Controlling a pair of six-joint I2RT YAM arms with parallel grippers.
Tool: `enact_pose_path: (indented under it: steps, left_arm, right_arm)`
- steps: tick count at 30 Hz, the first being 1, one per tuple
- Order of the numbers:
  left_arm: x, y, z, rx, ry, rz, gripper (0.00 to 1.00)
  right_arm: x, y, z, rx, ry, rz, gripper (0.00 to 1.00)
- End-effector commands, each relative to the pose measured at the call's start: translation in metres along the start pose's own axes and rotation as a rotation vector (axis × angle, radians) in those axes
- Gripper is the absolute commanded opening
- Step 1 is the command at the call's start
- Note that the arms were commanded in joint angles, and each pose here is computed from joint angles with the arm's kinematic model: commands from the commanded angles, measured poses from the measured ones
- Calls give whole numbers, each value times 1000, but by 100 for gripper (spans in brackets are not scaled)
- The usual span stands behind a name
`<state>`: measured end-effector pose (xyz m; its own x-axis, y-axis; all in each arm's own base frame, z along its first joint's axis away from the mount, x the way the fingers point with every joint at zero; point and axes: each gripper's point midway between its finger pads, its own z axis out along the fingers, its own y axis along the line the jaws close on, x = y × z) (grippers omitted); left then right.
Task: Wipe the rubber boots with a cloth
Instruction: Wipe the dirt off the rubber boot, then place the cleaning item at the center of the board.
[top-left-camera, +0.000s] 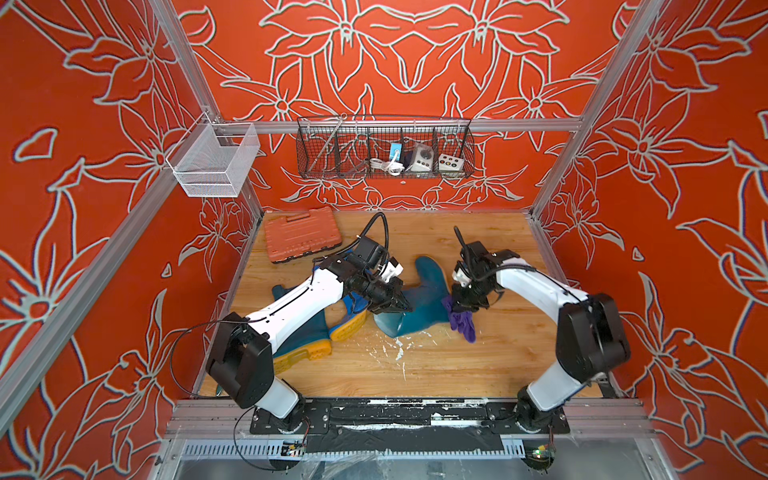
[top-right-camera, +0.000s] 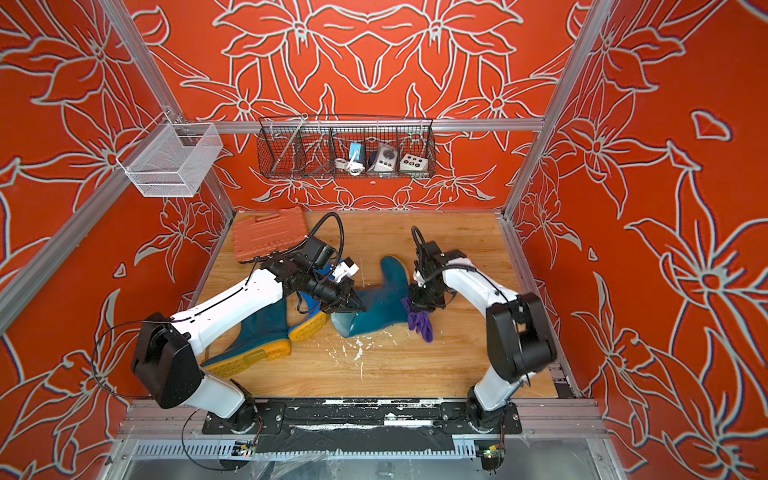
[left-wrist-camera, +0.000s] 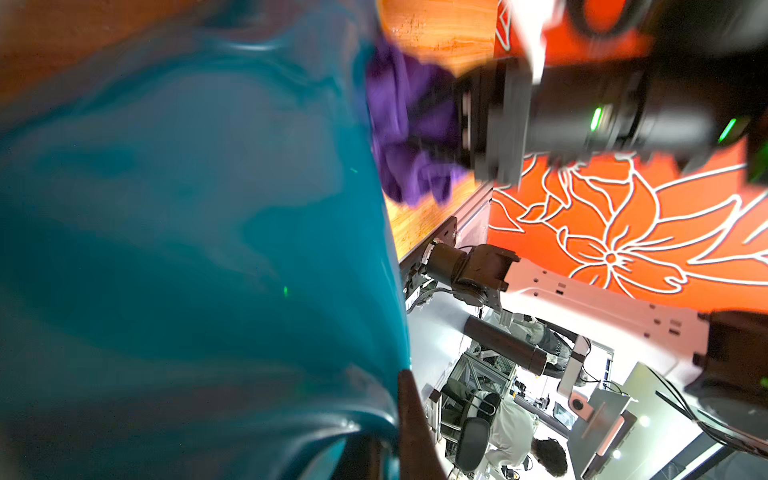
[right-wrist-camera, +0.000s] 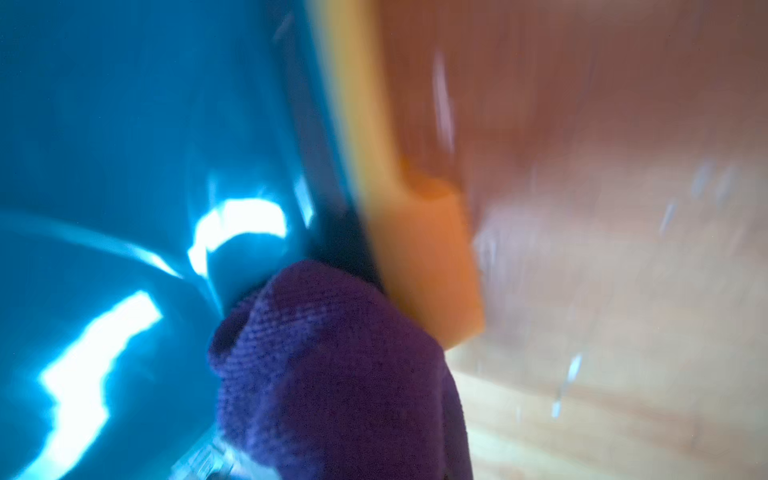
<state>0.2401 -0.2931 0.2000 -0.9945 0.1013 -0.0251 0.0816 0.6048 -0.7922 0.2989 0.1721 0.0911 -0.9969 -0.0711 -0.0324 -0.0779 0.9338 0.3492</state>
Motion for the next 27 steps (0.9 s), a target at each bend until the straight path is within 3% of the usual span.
enact_pose_path:
  steps: [1, 3, 6, 13, 16, 18, 19, 24, 27]
  left_arm:
    - [20, -33, -9, 77, 65, 75, 0]
    - [21, -33, -11, 66, 60, 74, 0]
    - [20, -27, -13, 32, 36, 69, 0]
    - [11, -14, -7, -16, 13, 19, 0]
    - [9, -14, -5, -20, 17, 19, 0]
    - [8, -13, -4, -22, 20, 18, 0]
    - [7, -13, -3, -22, 21, 19, 0]
    - [3, -20, -4, -15, 31, 33, 0]
    - [0, -28, -9, -21, 28, 65, 0]
  right_arm:
    - [-84, 5, -34, 19, -207, -58, 0]
    - [-110, 7, -57, 19, -256, -48, 0]
    - [-121, 6, -82, 32, -304, -50, 0]
    - [-51, -50, -79, 123, -254, 22, 2]
    - [-18, -85, -76, 189, -253, 85, 21]
    - [-2, -101, -70, 205, -233, 120, 48]
    - [3, -103, -67, 207, -216, 124, 56]
    - [9, -101, -77, 214, -220, 121, 74]
    - [10, -98, -93, 234, -255, 104, 76]
